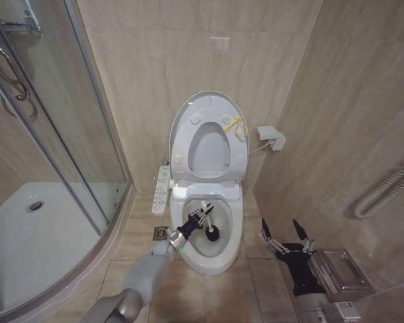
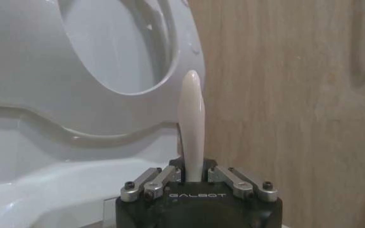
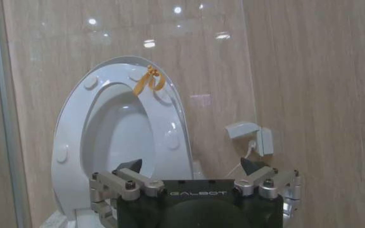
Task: Open the toilet lid, clean the toilet bowl with a toilet brush, close the toilet lid, and flush.
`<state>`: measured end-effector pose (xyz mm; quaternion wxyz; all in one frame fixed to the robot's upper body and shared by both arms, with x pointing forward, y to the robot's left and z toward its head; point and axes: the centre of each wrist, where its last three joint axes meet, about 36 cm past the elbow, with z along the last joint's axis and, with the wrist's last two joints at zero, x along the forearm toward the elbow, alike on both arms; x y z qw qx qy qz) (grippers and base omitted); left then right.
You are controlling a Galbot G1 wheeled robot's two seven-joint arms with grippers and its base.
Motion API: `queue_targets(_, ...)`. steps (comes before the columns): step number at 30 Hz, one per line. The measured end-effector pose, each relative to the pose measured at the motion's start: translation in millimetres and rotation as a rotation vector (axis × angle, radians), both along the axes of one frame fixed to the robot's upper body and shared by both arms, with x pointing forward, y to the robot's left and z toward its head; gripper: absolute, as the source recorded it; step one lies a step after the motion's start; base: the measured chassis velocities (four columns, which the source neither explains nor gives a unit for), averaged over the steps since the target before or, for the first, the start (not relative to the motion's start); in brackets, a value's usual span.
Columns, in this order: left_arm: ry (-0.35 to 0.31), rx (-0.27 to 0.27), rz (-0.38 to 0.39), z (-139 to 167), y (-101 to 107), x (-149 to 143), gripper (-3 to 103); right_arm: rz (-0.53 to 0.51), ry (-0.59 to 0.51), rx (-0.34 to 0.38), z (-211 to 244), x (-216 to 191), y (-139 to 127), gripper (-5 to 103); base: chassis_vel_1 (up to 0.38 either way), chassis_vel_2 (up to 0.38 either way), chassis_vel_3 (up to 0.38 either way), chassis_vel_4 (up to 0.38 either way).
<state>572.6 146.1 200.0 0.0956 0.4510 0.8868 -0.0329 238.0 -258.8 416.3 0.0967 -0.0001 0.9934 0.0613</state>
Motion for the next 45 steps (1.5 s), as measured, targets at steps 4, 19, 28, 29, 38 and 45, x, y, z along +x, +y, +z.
queue_targets(4,-0.055,0.037,-0.043,15,2,4,18,0.000,0.000,0.000,0,0,0,100,0.000,0.000,0.000,0.000)
queue_targets(19,-0.055,0.220,-0.181,40,24,21,18,0.000,0.000,0.000,0,0,0,100,0.000,0.000,0.000,0.000)
queue_targets(28,-0.085,0.409,-0.240,44,35,36,18,0.000,0.000,0.000,0,0,0,100,0.000,0.000,0.000,0.000)
queue_targets(29,-0.086,0.415,-0.237,45,35,38,18,0.000,0.000,0.000,0,0,0,100,0.000,0.000,0.000,0.000)
queue_targets(38,0.128,0.023,0.068,45,-8,30,18,0.000,0.000,0.000,0,0,0,100,0.000,0.000,0.000,0.000)
queue_targets(45,0.188,-0.129,0.103,45,-45,31,18,0.000,0.000,0.000,0,0,0,100,0.000,0.000,0.000,0.000)
